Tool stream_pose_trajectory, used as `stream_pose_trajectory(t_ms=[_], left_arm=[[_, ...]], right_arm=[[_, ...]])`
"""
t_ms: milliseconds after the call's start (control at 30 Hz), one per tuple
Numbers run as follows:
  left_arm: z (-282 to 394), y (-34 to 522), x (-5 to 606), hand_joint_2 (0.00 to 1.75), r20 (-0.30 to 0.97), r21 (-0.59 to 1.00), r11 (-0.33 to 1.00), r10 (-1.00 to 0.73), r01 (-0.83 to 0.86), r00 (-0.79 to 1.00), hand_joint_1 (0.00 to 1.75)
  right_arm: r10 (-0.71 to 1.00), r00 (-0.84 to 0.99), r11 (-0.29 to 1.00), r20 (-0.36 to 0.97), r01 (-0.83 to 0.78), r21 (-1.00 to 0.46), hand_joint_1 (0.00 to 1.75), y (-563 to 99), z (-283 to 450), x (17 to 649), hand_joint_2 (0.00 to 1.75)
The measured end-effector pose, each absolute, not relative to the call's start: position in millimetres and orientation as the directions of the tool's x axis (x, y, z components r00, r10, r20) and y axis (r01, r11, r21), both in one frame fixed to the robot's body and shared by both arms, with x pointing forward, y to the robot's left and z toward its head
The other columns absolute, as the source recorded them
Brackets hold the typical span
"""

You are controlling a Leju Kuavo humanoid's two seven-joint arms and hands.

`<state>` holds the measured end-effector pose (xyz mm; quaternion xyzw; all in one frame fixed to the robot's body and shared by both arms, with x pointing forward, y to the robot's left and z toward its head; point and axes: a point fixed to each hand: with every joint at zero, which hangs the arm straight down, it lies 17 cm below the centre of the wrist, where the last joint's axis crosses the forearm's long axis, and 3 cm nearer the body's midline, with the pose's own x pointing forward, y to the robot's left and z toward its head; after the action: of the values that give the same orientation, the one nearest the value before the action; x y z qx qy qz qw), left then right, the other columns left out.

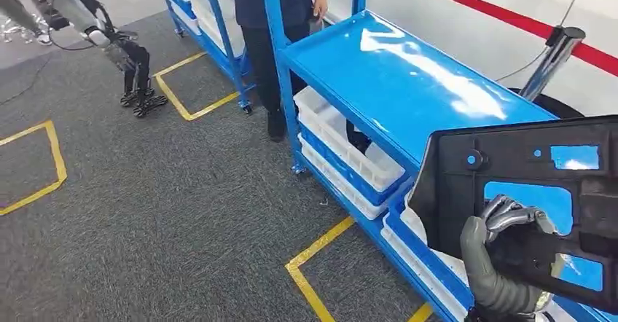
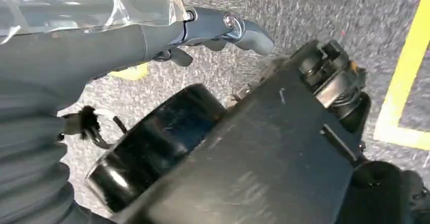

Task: Take the parts from the cabinet and place them on the table.

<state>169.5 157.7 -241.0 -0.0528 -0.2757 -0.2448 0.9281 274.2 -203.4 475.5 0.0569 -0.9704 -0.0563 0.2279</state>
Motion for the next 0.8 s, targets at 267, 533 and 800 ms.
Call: stream_pose_trajectory(t_ms=[267, 533, 800], left_arm=[[-248.5, 173.4, 159.7, 1.75, 0.488, 0.059, 0.875, -0.445, 0.480, 0.751, 0.00], [-250.2, 181.8, 163.1, 1.75, 0.471, 0.086, 0.885, -0.441, 0.458, 0.764, 0.00], [-249.1, 189.2, 160.9, 1.75, 0.518, 0.126, 0.894, -0.429, 0.430, 0.740, 0.00]], right_arm=[[-0.119, -0.885, 0.988, 0.449, -0.061, 0.142, 1.75, -203.6, 472.5, 278.1, 1.75], [-0.092, -0.869, 0.989, 0.486, -0.022, 0.149, 1.75, -207.7, 460.9, 280.8, 1.75], [-0.087, -0.852, 0.988, 0.516, -0.007, 0.155, 1.75, -210.0, 455.1, 284.2, 1.75]])
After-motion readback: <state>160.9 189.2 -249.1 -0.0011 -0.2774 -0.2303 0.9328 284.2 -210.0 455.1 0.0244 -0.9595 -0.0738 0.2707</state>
